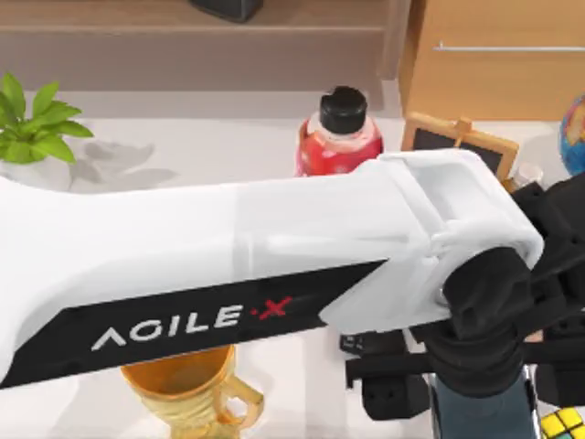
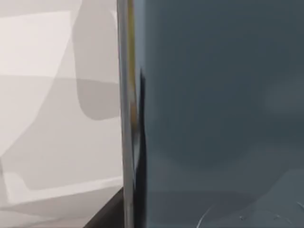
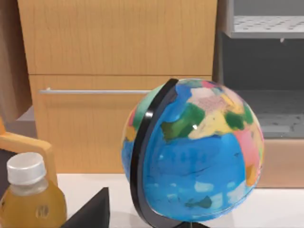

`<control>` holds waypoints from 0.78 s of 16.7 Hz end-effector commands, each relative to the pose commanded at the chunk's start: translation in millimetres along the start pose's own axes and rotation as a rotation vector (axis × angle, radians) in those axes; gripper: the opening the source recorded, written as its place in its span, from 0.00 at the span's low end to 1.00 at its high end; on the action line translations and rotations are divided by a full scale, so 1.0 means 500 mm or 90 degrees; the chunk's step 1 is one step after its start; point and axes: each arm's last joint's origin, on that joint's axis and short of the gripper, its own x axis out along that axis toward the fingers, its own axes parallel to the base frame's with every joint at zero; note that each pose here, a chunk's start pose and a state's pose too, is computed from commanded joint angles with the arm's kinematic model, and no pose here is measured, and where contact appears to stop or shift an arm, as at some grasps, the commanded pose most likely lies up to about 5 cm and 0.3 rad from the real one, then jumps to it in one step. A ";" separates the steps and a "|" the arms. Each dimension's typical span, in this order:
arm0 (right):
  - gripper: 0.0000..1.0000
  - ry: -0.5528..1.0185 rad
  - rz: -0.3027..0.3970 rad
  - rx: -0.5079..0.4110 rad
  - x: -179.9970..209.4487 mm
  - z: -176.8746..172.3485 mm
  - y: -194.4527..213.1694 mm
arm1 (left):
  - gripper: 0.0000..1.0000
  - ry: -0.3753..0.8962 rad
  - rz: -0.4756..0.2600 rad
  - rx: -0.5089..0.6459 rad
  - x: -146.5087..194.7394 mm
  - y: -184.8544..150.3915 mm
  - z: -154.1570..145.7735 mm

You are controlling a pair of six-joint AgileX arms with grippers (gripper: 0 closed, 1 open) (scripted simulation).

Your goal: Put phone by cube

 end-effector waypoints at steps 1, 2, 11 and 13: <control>1.00 0.000 0.000 0.000 0.000 0.000 0.000 | 0.00 -0.001 -0.003 0.000 0.000 -0.001 0.000; 1.00 0.000 0.000 0.000 0.000 0.000 0.000 | 0.00 -0.002 -0.004 0.000 0.002 -0.001 0.000; 1.00 0.000 0.000 0.000 0.000 0.000 0.000 | 0.00 0.009 0.034 -0.002 0.065 0.014 -0.002; 1.00 0.000 0.000 0.000 0.000 0.000 0.000 | 0.00 0.017 0.058 -0.004 0.094 0.023 -0.003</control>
